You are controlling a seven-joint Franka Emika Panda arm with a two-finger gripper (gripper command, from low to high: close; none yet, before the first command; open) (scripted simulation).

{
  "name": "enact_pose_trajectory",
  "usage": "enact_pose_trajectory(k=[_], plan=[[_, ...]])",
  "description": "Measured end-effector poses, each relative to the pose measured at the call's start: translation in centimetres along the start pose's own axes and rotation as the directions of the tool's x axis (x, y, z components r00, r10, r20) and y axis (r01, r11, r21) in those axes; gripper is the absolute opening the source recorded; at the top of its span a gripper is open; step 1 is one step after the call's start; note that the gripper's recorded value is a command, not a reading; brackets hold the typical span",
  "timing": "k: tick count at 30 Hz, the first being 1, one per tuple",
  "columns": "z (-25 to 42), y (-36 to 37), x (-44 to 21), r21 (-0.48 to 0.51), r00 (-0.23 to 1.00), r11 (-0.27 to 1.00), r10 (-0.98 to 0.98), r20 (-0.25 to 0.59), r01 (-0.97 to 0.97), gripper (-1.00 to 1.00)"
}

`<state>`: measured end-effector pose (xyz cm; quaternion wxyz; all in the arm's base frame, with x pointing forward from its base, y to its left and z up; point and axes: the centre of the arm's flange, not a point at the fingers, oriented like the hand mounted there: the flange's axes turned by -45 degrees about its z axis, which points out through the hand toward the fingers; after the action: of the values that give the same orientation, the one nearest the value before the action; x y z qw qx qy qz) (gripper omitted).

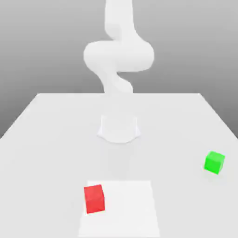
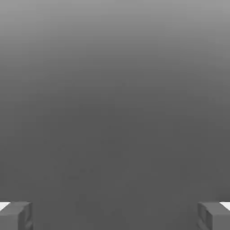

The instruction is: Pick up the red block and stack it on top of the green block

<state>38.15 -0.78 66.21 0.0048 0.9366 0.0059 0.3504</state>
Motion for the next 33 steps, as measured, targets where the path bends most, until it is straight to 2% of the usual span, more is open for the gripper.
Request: enact_pose_trajectory(k=[9, 19, 21, 26, 27, 33], plan=[[19.8, 2.8, -7.8, 0.027, 0.947, 0.995, -0.103, 0.305, 0.1, 0.0], [33.8, 5.3, -24.4, 0.131, 0.781, 0.978, -0.207, 0.589, 0.16, 0.0], [35.5, 5.5, -27.5, 0.154, 0.748, 0.974, -0.225, 0.625, 0.165, 0.0], [39.5, 5.4, -31.6, 0.162, 0.736, 0.973, -0.232, 0.636, 0.167, 0.0], [40.1, 5.4, -32.2, 0.162, 0.736, 0.973, -0.232, 0.636, 0.167, -1.0], [40.4, 5.4, -32.5, 0.162, 0.735, 0.973, -0.232, 0.637, 0.167, -1.0]])
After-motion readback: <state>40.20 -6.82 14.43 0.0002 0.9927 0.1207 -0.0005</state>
